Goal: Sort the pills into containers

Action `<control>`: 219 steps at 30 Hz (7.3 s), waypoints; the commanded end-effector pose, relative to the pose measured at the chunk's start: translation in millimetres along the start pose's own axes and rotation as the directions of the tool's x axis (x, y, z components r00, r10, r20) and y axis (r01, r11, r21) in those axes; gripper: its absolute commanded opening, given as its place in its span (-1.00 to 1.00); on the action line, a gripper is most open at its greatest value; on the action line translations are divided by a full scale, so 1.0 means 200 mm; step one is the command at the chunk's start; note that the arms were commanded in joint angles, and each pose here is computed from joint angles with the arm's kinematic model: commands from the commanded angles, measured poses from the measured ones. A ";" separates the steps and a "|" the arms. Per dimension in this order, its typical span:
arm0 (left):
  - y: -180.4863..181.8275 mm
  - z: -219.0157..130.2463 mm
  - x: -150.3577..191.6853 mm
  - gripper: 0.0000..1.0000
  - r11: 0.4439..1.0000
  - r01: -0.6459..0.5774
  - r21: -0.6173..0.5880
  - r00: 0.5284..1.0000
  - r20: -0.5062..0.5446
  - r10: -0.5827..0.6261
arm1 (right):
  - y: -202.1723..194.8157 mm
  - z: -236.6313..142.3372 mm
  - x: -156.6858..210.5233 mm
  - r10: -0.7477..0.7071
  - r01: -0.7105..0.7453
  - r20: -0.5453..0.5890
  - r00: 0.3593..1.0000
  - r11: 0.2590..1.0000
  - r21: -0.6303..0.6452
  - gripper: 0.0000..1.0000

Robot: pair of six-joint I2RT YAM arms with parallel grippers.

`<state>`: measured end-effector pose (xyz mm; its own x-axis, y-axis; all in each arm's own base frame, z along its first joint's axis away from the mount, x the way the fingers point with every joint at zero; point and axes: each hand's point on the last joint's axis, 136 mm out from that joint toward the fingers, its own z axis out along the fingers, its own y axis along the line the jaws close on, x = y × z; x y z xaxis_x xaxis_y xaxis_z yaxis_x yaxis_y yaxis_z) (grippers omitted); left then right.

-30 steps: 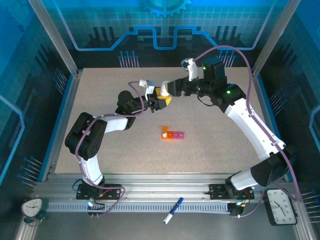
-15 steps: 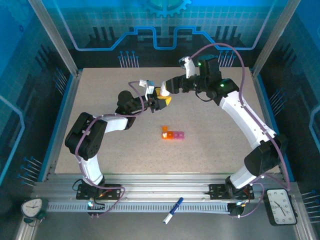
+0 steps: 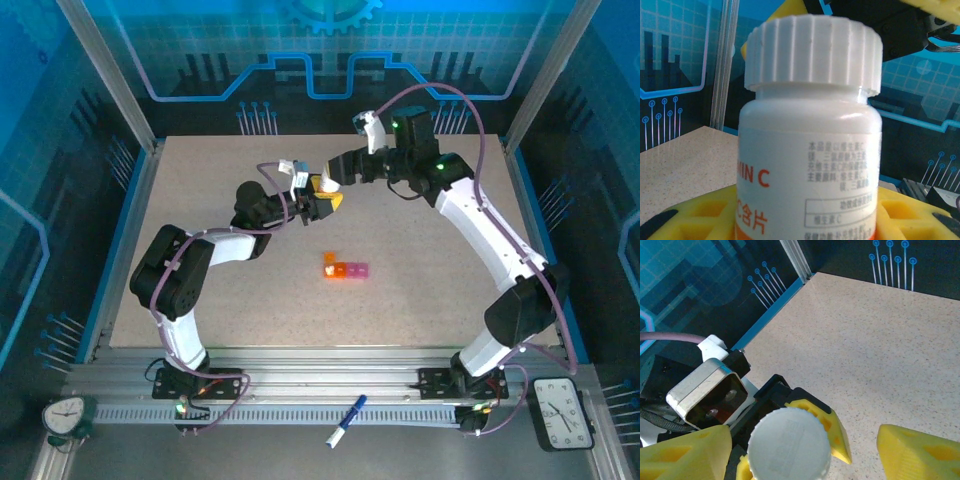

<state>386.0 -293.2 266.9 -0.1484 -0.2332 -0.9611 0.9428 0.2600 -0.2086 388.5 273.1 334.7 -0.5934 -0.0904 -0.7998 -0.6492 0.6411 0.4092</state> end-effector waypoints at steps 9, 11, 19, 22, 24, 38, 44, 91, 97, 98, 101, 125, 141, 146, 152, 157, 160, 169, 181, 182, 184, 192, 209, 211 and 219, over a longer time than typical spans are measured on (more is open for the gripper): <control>-0.05 0.01 -0.08 -1.00 0.998 -0.041 0.037 0.999 0.027 0.040 | 0.06 0.05 0.00 0.001 -0.002 -0.022 1.000 0.999 -0.054 0.28; -0.05 0.01 -0.08 -1.00 0.998 -0.042 0.038 0.999 0.027 0.041 | 0.06 0.06 0.01 0.004 -0.005 -0.026 1.000 0.999 -0.053 0.15; -0.05 0.02 -0.09 -1.00 0.998 -0.044 0.037 0.999 0.034 0.042 | 0.05 0.09 0.05 0.033 -0.034 -0.041 0.999 0.999 -0.025 -0.10; -0.06 0.02 -0.10 -1.00 0.998 -0.044 0.038 0.998 0.036 0.042 | 0.03 0.11 0.08 0.088 -0.087 -0.022 0.996 0.995 0.057 -0.20; -0.05 0.02 -0.10 -1.00 0.998 -0.045 0.036 0.998 0.037 0.043 | 0.00 0.13 0.11 0.141 -0.140 0.001 0.990 0.982 0.129 -0.25; -0.05 0.02 -0.08 -1.00 0.999 -0.043 0.033 0.999 0.033 0.042 | 0.02 0.21 0.18 0.231 -0.236 0.050 0.972 0.940 0.246 -0.11; -0.04 0.02 -0.08 -1.00 0.999 -0.041 0.033 0.999 0.035 0.040 | 0.06 0.06 0.05 0.212 -0.221 0.093 0.973 0.970 0.104 0.42; -0.05 0.01 -0.09 -1.00 0.999 -0.044 0.031 0.999 0.033 0.043 | 0.05 0.20 0.20 0.177 -0.185 0.071 0.982 0.975 0.124 -0.37; -0.05 0.01 -0.09 -1.00 0.999 -0.042 0.030 0.999 0.031 0.041 | 0.12 0.23 0.21 0.215 -0.242 0.174 0.961 0.958 0.153 -0.38; -0.05 0.01 -0.09 -1.00 0.999 -0.043 0.030 0.999 0.031 0.042 | 0.13 0.22 0.20 0.218 -0.246 0.181 0.959 0.958 0.146 -0.37; -0.05 0.01 -0.09 -1.00 0.999 -0.041 0.029 0.999 0.031 0.040 | 0.11 0.17 0.15 0.212 -0.242 0.197 0.957 0.959 0.144 -0.31; -0.05 0.02 -0.08 -1.00 0.999 -0.034 0.042 0.999 0.027 0.033 | 0.09 0.00 0.01 -0.063 0.069 0.086 0.994 0.995 -0.068 0.72; -0.05 0.02 -0.09 -1.00 0.998 -0.034 0.044 0.999 0.026 0.033 | 0.09 0.11 0.02 -0.038 0.042 0.044 0.998 0.995 -0.093 0.49; -0.06 0.02 -0.09 -1.00 0.998 -0.036 0.046 0.999 0.025 0.035 | 0.08 0.14 0.02 -0.027 0.030 0.034 0.999 0.995 -0.095 0.39; -0.06 0.02 -0.09 -1.00 0.998 -0.037 0.046 0.999 0.026 0.036 | 0.08 0.15 0.04 -0.007 0.010 0.023 1.000 0.995 -0.098 -0.13; -0.05 0.02 -0.08 -1.00 0.998 -0.036 0.044 0.999 0.025 0.035 | 0.10 0.15 0.09 0.042 -0.041 0.031 0.999 0.999 -0.032 -0.41; -0.05 0.02 -0.08 -1.00 0.999 -0.034 0.042 0.999 0.028 0.033 | 0.10 0.14 0.11 0.068 -0.070 0.076 0.995 0.997 0.026 -0.47; -0.03 0.00 -0.04 0.08 1.000 0.004 0.002 1.000 0.024 -0.004 | -0.04 0.04 0.05 0.062 -0.083 0.178 0.982 0.990 0.116 -0.48; -0.07 -0.18 0.16 0.98 0.993 0.029 -0.118 1.000 -0.007 -0.030 | -0.36 -0.07 0.11 0.094 -0.161 0.259 0.961 0.954 0.252 -0.48; -0.07 -0.19 0.16 0.98 0.991 0.027 -0.132 1.000 -0.007 -0.028 | -0.38 -0.07 0.13 0.094 -0.166 0.265 0.960 0.951 0.263 -0.48; -0.08 -0.23 0.17 0.98 0.985 0.025 -0.170 1.000 -0.005 -0.026 | -0.46 -0.09 0.18 0.090 -0.175 0.273 0.958 0.937 0.303 -0.48; -0.09 -0.33 0.15 0.98 0.954 0.012 -0.298 0.998 -0.053 -0.029 | -0.73 -0.13 0.39 0.015 -0.170 0.310 0.951 0.862 0.478 -0.47; 0.00 -0.46 0.03 0.98 0.839 0.003 -0.544 0.989 -0.123 -0.083 | -1.05 -0.14 0.89 0.055 -0.264 0.317 0.947 0.698 0.665 -0.45; 0.00 -0.47 0.01 0.98 0.831 0.001 -0.556 0.989 -0.121 -0.082 | -1.06 -0.13 0.94 0.073 -0.278 0.319 0.945 0.691 0.667 -0.42; -0.01 -0.49 -0.03 0.98 0.802 0.046 -0.596 0.983 -0.117 -0.143 | -1.06 -0.11 1.06 0.119 -0.299 0.306 0.945 0.697 0.652 -0.12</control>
<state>354.7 -204.2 240.7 -0.3084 -0.1481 -0.9397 0.5970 0.7389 -0.3124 386.5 107.2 85.2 -0.5287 0.1835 -0.8288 0.0041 0.9769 0.2137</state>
